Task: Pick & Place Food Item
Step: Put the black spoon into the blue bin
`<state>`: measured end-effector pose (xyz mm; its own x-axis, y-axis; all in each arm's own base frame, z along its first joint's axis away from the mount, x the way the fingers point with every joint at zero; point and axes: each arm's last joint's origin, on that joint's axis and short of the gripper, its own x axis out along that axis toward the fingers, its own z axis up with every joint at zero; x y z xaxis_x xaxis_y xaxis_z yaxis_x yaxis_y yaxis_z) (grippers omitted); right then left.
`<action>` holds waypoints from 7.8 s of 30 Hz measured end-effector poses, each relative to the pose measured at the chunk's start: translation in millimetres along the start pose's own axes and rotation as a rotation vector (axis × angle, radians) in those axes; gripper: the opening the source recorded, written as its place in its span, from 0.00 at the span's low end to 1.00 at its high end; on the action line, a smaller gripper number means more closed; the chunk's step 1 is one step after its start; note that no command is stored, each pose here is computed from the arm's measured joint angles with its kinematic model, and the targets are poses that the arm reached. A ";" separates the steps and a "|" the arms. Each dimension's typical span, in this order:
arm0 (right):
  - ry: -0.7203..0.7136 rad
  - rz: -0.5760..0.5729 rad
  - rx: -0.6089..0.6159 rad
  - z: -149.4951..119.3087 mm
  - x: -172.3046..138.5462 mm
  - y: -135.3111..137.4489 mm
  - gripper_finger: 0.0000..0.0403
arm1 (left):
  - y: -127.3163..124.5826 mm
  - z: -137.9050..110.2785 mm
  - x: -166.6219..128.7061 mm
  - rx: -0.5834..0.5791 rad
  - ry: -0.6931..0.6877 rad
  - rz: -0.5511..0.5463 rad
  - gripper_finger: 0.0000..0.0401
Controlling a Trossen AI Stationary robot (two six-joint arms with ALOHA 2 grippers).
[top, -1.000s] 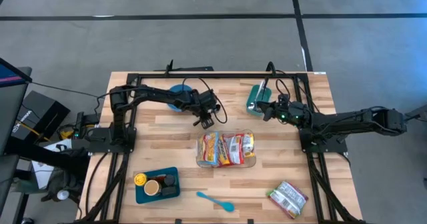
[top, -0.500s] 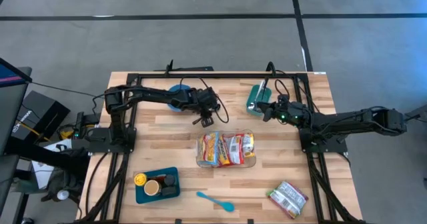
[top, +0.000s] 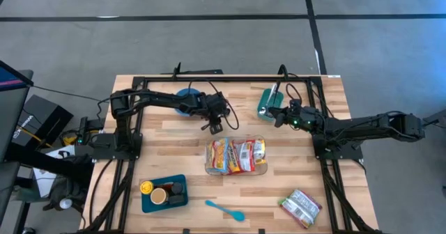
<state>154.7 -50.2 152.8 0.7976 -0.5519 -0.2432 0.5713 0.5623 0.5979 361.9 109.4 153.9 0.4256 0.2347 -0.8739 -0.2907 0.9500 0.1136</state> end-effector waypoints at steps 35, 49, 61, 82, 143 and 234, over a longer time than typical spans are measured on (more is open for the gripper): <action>0.008 -0.001 -0.003 -0.8 -0.1 -0.1 0.13 | 16.7 -10.8 14.9 -0.017 0.086 -0.022 0.32; 0.026 0.023 -0.010 -4.1 -1.6 3.5 0.13 | 14.8 -20.6 14.8 -0.006 0.123 0.004 0.32; 0.026 0.022 -0.011 -4.0 -1.6 3.4 0.13 | 7.4 -5.0 10.0 0.013 0.037 0.009 0.32; 0.030 0.026 -0.016 -4.7 -1.9 4.0 0.13 | 10.7 4.5 9.7 0.050 -0.056 0.012 0.32; 0.059 -0.002 -0.020 -7.6 -2.0 1.2 0.13 | 13.4 -6.7 11.1 -0.056 0.081 -0.004 0.32; 0.038 0.018 -0.009 -5.5 -1.9 3.2 0.13 | 5.8 -11.8 21.4 -0.059 0.095 0.018 0.01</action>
<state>156.0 -44.0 150.9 0.8143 -0.5182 -0.2616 0.5587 0.5771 0.5957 359.2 117.5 130.3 0.3378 0.2288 -0.9130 -0.3488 0.9314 0.1044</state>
